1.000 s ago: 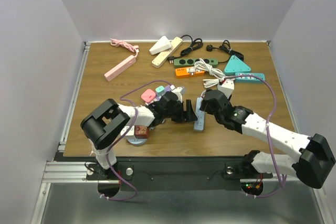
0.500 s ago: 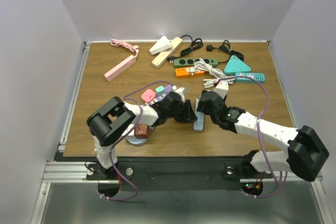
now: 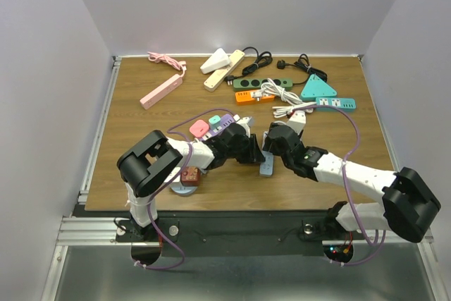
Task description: Insert the plug
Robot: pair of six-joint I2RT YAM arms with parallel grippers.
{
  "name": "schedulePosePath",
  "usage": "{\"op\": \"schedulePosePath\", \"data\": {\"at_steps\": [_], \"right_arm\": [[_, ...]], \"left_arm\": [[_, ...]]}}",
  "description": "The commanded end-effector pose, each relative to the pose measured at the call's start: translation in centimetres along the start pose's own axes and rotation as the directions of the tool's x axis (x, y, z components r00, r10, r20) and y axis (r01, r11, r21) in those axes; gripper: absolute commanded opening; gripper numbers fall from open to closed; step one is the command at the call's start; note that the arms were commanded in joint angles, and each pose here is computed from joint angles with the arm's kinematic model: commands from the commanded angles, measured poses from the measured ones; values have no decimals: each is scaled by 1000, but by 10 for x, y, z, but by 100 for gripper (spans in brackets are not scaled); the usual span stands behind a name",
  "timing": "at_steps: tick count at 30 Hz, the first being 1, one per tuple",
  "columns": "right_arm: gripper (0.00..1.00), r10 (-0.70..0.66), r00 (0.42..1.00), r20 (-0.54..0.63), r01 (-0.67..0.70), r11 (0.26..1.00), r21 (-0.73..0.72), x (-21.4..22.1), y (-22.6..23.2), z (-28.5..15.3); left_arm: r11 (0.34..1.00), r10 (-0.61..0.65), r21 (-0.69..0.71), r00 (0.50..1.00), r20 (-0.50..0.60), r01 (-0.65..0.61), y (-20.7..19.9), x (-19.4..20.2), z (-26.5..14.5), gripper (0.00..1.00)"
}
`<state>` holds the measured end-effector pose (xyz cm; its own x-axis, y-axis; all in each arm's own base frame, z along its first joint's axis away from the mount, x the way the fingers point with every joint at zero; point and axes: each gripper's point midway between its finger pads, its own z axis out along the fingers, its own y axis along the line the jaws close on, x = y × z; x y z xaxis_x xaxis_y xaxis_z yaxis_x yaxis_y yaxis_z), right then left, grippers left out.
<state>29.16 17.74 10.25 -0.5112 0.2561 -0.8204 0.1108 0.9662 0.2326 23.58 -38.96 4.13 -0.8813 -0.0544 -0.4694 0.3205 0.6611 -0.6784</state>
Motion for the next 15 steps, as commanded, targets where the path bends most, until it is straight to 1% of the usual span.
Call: {"op": "schedulePosePath", "data": {"at_steps": [1, 6, 15], "right_arm": [[0, 16, 999, 33, -15, 1000, -26, -3, 6, 1], [0, -6, 1000, 30, 6, 1000, -20, 0, 4, 3], [0, -49, 998, 37, 50, 999, -11, 14, 2, -1]], "left_arm": [[996, 9, -85, 998, -58, -14, 21, 20, 5, 35], [997, 12, -79, 998, -66, -18, 20, 21, 6, 31], [997, 10, -81, 997, -75, -16, 21, 24, 7, 29]]}}
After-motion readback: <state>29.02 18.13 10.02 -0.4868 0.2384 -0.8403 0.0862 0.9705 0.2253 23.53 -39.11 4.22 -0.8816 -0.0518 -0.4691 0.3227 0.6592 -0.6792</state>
